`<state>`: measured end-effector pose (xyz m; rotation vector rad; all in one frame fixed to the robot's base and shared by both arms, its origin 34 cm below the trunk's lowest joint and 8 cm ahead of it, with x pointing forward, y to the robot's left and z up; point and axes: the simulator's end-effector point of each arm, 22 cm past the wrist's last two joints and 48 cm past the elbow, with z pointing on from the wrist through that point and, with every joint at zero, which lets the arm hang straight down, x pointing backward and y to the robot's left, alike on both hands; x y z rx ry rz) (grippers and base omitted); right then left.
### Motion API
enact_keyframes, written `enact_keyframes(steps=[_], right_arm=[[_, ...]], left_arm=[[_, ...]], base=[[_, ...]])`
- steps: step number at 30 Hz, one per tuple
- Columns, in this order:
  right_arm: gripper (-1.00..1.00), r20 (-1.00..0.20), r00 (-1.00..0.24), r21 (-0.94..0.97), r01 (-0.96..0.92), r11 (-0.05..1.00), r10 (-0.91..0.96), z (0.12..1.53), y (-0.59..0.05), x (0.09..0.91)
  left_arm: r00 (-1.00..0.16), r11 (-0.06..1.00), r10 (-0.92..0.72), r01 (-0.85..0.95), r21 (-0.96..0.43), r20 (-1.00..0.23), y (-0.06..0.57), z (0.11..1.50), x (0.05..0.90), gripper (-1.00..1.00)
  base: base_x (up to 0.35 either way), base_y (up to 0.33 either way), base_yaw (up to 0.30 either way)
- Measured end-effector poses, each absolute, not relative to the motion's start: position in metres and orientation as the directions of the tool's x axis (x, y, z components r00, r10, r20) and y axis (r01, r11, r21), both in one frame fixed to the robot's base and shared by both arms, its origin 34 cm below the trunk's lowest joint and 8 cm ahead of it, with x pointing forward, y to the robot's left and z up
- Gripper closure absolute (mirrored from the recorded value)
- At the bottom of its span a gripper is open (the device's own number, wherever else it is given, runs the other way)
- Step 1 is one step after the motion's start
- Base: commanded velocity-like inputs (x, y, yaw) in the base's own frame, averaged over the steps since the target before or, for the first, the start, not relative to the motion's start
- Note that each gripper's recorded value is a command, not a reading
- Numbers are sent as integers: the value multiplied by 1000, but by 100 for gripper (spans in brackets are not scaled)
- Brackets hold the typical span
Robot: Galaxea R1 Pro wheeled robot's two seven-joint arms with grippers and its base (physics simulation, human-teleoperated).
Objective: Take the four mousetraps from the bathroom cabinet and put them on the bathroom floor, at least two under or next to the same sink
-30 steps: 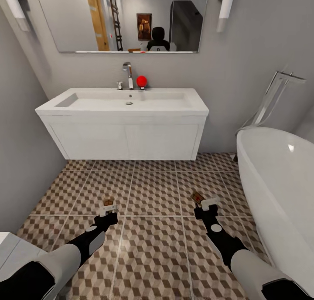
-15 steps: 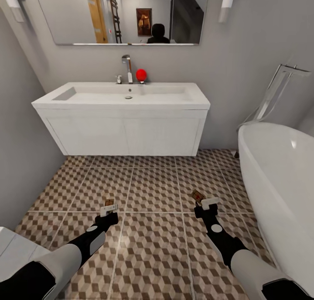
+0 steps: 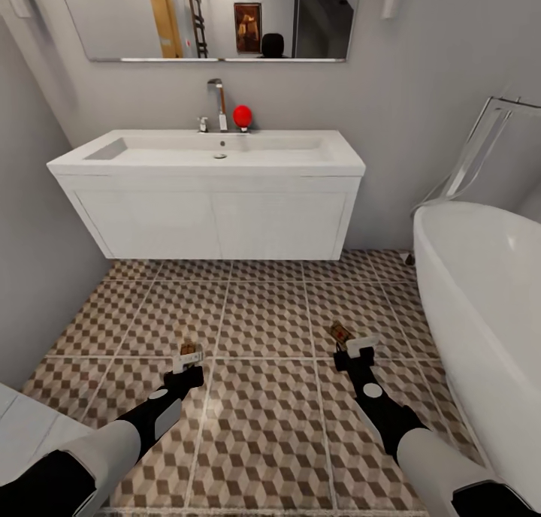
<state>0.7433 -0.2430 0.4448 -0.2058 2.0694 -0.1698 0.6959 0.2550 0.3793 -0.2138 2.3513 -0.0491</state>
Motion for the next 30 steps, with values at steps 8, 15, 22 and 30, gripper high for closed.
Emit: enact_keyframes(steps=[8, 15, 22, 30], right_arm=[[100, -855, -472, -204, -75, 976, -215, 427, -242, 743], [100, -869, -447, -199, -71, 977, -210, 420, -239, 750], [100, -885, -418, -195, -66, 979, -204, 421, -234, 761], [100, -848, -488, -203, -66, 977, -209, 402, -234, 763]], left_arm=[[-706, 985, -169, -141, -97, -688, 255, 355, 689, 100], [-712, 985, -171, -141, -100, -681, 253, 334, 684, 100], [-805, 983, -168, -92, -159, -569, 215, 314, 679, 100], [-831, 985, -160, -97, -145, -533, 210, 296, 677, 100]], base=[[0, 0, 0], [0, 0, 0], [0, 0, -2], [0, 0, -66]])
